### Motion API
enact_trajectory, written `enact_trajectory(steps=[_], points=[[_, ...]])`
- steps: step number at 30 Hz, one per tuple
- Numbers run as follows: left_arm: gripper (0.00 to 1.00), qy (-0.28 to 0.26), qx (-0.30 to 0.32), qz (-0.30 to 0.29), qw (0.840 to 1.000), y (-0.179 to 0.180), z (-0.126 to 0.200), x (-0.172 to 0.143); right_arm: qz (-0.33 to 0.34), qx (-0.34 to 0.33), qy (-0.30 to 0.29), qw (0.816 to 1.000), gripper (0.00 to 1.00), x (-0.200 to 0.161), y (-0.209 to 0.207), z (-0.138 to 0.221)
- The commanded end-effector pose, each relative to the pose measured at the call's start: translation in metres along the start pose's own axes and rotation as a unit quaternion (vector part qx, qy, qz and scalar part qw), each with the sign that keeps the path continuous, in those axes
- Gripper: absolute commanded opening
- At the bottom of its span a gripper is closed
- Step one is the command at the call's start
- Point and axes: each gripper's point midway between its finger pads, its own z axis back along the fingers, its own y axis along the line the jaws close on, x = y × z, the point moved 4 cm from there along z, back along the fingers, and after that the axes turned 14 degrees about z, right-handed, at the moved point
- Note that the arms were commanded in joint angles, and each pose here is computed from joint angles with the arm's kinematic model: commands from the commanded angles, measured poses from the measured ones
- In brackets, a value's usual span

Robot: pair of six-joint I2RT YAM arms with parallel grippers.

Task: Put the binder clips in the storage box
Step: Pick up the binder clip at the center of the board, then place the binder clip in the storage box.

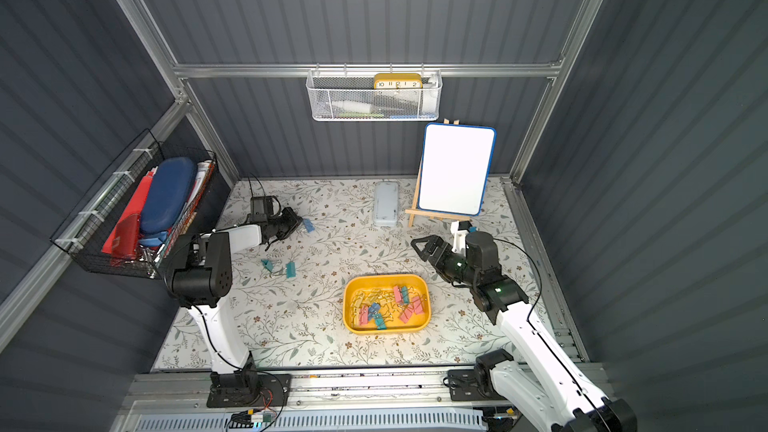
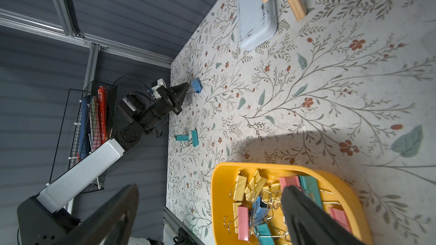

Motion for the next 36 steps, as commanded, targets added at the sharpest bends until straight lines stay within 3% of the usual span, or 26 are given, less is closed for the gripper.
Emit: enact_trajectory(steps=[1,7,12,16,21,27,36], points=[[0.0,-0.001,-0.038,-0.082,0.996,-0.062,0.028,-0.008,0.016,-0.003,-0.009,1.0,0.99,0.004,0.002,0.0],[0.0,-0.014,0.002,-0.194,0.981,-0.129,0.057,-0.073,0.014,-0.031,-0.019,0.999,0.99,0.007,-0.008,-0.002],[0.0,-0.021,-0.028,-0.303,0.952,-0.19,0.106,-0.157,0.024,-0.062,-0.032,0.997,0.99,0.01,-0.016,0.0],[0.0,0.006,-0.093,-0.398,0.913,-0.225,0.156,-0.244,0.03,-0.079,-0.034,0.996,0.99,0.016,-0.02,0.002],[0.0,0.068,-0.165,-0.482,0.858,-0.235,0.197,-0.342,0.011,-0.102,-0.043,0.994,0.99,0.021,-0.032,0.006],[0.0,0.115,-0.136,-0.519,0.836,-0.207,0.174,-0.387,-0.009,-0.11,-0.052,0.993,0.99,0.025,-0.039,0.012],[0.0,0.157,-0.126,-0.523,0.829,-0.173,0.133,-0.417,-0.024,-0.131,-0.062,0.989,0.99,0.025,-0.047,0.028]])
